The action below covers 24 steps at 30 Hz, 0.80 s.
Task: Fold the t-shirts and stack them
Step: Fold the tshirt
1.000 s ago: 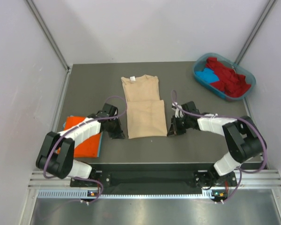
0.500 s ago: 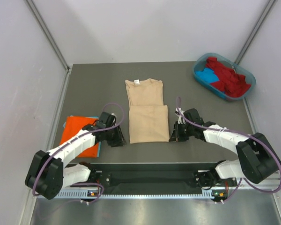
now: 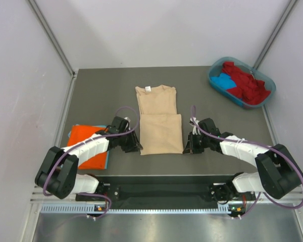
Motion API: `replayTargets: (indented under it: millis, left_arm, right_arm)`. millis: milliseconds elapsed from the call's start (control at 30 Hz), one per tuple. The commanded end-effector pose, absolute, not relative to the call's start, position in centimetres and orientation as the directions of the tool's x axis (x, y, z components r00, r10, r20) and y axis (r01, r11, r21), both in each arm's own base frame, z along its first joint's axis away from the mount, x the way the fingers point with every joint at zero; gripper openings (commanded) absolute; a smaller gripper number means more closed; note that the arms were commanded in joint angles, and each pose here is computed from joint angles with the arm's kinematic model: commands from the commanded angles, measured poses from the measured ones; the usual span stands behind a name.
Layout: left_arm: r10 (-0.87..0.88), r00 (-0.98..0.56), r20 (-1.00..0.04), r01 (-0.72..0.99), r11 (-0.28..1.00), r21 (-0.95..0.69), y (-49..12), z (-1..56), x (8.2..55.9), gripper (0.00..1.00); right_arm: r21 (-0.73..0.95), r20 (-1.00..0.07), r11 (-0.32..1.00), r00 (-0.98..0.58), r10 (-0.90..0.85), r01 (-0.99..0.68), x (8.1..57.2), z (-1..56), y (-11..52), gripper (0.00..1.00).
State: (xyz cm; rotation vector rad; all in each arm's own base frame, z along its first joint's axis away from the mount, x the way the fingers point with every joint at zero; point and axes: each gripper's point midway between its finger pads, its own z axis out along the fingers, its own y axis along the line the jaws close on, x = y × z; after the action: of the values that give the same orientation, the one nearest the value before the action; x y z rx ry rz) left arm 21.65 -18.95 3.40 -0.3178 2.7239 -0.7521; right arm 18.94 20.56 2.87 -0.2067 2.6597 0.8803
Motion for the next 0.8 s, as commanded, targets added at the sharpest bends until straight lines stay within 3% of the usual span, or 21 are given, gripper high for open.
replayTargets:
  millis: [0,667,767]
  left_arm:
    - [-0.293,-0.913,-0.285,-0.070,0.799,-0.597,-20.4,5.0,23.4,0.39]
    - [-0.297,-0.923,-0.244,-0.099,0.796,-0.597,-20.1,3.2,22.1,0.35]
    - [-0.299,-0.925,-0.237,-0.098,0.787,-0.609,-20.3,3.1,22.0,0.28]
  right_arm:
    - [0.554,-0.368,0.791,-0.929,-0.047,-0.260,18.7,2.8,20.9,0.00]
    - [0.563,-0.360,0.786,-0.932,-0.047,-0.257,18.5,2.1,21.0,0.00]
    - [0.563,-0.357,0.787,-0.933,-0.046,-0.254,18.4,1.9,20.9,0.00]
